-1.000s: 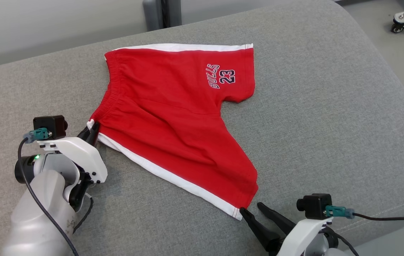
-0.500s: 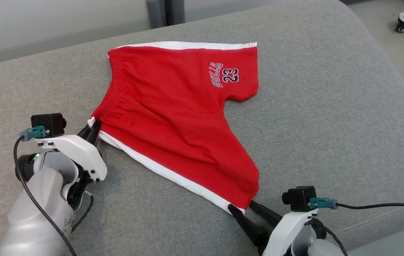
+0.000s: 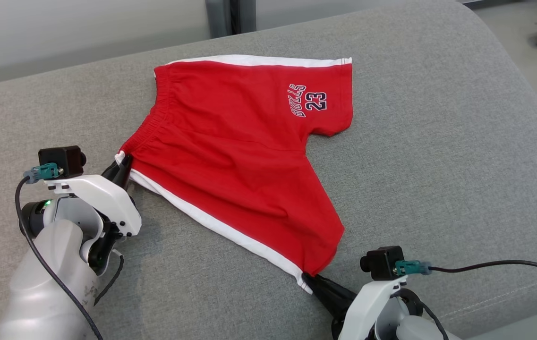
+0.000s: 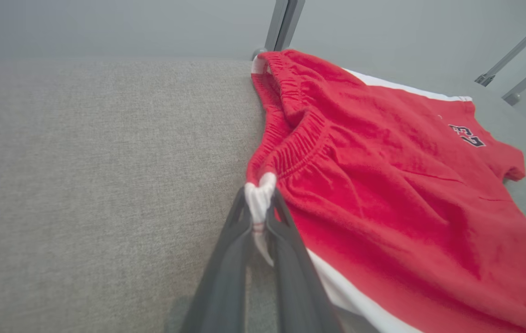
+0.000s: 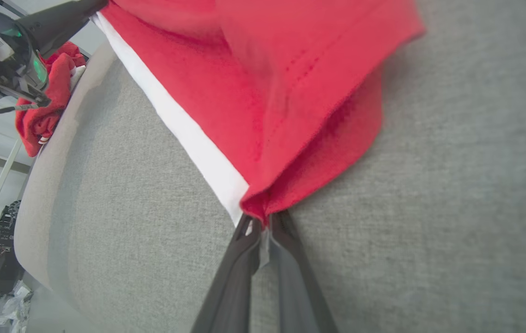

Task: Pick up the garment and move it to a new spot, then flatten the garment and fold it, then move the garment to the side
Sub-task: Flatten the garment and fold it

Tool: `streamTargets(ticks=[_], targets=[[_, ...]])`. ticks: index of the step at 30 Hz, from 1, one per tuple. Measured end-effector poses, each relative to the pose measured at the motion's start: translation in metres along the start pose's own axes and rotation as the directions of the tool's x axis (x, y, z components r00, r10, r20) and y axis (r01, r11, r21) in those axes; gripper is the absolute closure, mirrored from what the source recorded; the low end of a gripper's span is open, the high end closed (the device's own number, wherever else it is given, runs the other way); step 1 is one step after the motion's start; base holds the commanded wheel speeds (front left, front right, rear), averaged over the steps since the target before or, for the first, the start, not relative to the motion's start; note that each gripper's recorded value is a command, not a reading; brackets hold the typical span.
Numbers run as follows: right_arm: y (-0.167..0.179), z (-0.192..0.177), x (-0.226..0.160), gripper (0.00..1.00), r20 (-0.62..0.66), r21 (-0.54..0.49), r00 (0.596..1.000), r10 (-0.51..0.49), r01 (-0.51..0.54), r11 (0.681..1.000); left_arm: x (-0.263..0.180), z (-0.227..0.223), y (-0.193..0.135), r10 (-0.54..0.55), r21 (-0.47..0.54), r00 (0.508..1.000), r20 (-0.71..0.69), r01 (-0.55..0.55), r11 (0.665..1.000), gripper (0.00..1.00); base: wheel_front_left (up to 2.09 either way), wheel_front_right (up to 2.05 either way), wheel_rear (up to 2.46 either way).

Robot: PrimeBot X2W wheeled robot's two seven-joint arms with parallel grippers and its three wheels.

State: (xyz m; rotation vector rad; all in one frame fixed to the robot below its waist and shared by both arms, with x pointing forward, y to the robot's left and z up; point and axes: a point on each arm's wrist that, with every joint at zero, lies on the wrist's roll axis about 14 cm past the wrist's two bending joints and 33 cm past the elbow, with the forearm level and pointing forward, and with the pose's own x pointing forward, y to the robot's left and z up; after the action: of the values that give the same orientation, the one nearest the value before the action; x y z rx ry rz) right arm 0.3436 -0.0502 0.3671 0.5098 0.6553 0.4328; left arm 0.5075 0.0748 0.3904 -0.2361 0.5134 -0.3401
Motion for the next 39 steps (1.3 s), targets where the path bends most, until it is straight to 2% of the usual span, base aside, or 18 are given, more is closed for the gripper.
streamTargets(ticks=[8, 15, 16, 20, 25, 28, 35, 39], targets=[[0.001, 0.012, -0.007, 1.0, 0.057, -0.01, 0.998, 0.011, -0.01, 1.0, -0.011, 0.004, -0.004, -0.003, -0.008, 1.0, 0.019, 0.003, 1.0, 1.0, 0.0, 0.0, 0.0], [-0.009, 0.075, -0.025, 1.0, 0.23, -0.07, 0.973, 0.02, -0.004, 0.998, -0.03, 0.021, -0.036, -0.087, -0.068, 0.993, 0.074, 0.092, 0.993, 1.0, 0.0, 0.0, 0.0], [-0.01, 0.096, -0.031, 1.0, 0.273, -0.107, 0.962, 0.032, -0.003, 0.994, -0.038, 0.03, -0.047, -0.125, -0.082, 0.988, 0.092, 0.133, 0.988, 1.0, 0.0, 0.0, 0.0], [-0.002, 0.139, -0.044, 1.0, 0.357, -0.159, 0.931, 0.071, -0.014, 0.987, -0.059, 0.061, -0.064, -0.189, -0.122, 0.968, 0.165, 0.21, 0.97, 1.0, 0.0, 0.0, 0.0], [0.028, 0.193, -0.061, 1.0, 0.446, -0.188, 0.88, 0.164, -0.087, 0.978, -0.089, 0.098, -0.085, -0.259, -0.202, 0.934, 0.247, 0.311, 0.929, 1.0, 0.0, 0.0, 0.0], [0.034, 0.23, -0.078, 1.0, 0.505, -0.244, 0.843, 0.185, -0.067, 0.968, -0.108, 0.12, -0.094, -0.278, -0.233, 0.917, 0.285, 0.348, 0.908, 1.0, 0.0, 0.0, 0.0], [0.065, 0.306, -0.106, 1.0, 0.637, -0.312, 0.722, 0.269, -0.078, 0.947, -0.146, 0.172, -0.112, -0.301, -0.303, 0.876, 0.376, 0.424, 0.854, 1.0, 0.0, 0.0, 0.0], [0.072, 0.34, -0.107, 1.0, 0.66, -0.343, 0.695, 0.286, -0.06, 0.937, -0.152, 0.197, -0.118, -0.314, -0.306, 0.866, 0.389, 0.443, 0.843, 1.0, 0.0, 0.0, 0.0]])
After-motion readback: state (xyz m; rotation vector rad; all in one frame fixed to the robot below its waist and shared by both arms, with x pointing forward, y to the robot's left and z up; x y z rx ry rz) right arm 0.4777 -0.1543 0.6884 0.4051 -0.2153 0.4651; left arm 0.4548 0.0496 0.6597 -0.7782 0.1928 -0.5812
